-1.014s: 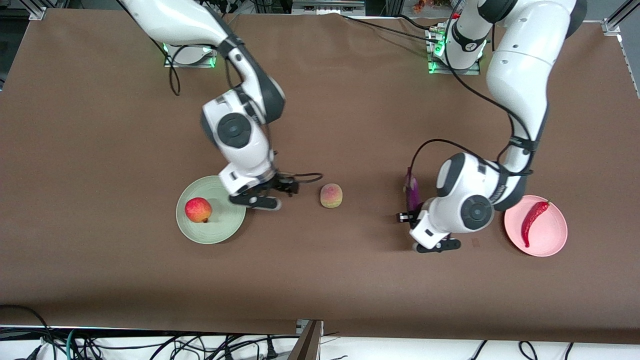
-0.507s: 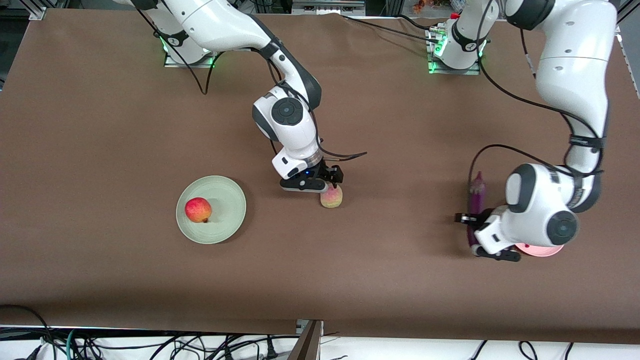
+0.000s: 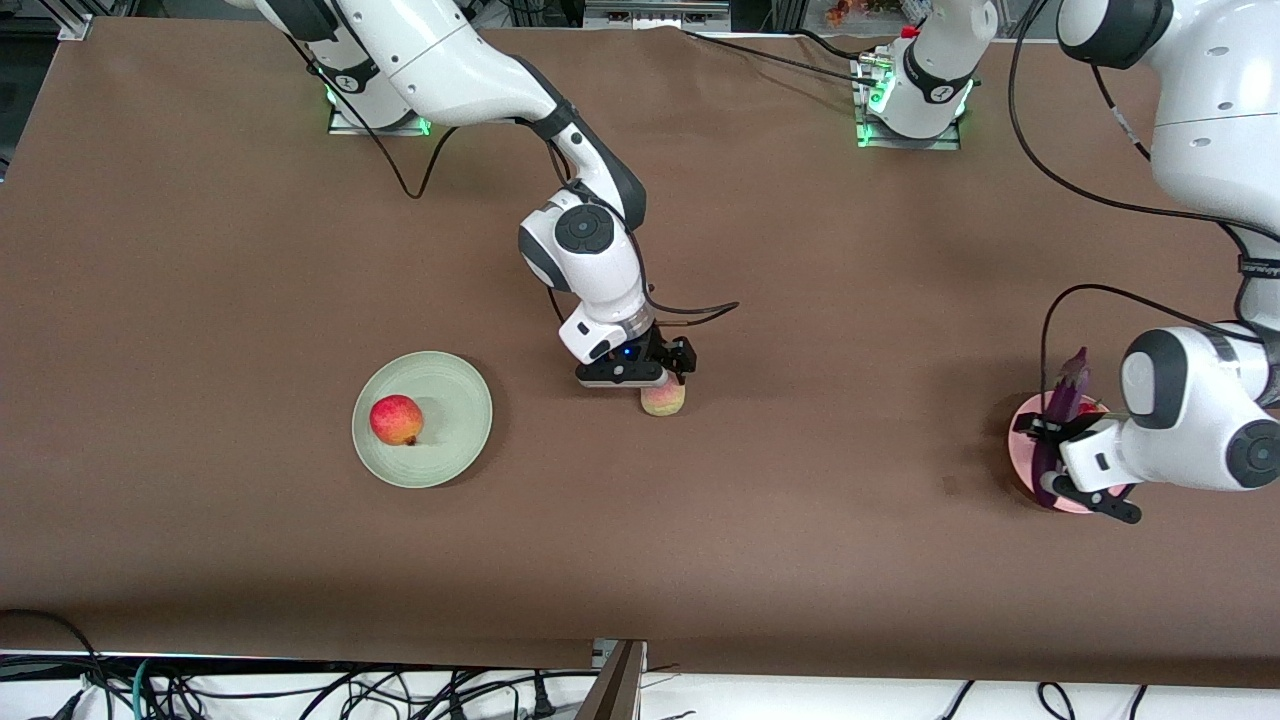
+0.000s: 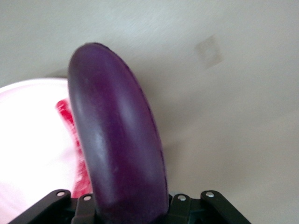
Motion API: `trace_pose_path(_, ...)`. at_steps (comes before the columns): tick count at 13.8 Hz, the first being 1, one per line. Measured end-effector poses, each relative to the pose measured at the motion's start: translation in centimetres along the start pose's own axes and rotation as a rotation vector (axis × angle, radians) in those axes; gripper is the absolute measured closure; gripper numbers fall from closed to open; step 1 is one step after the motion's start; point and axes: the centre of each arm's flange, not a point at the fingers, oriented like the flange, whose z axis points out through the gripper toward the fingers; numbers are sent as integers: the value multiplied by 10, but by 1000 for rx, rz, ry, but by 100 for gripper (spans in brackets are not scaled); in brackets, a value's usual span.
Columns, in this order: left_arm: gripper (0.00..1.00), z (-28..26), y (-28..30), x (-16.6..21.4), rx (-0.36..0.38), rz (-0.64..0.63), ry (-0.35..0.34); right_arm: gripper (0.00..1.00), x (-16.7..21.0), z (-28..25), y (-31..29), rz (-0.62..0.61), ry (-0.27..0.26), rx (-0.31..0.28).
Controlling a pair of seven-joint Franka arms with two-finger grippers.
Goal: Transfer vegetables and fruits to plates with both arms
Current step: 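Carry the eggplant to the pink plate while the right gripper grasps the peach, then lower the eggplant onto the pink plate while the right gripper carries the peach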
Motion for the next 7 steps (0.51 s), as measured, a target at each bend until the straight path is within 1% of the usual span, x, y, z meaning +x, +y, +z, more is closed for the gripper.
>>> trace_pose_path(3,92,8,-18,-11,11,15,-9,0,-1,6,1,-1,10,11)
trace_pose_path(7,92,20,-14,0,26,31,23,0,0,15,6,-2,38,32)
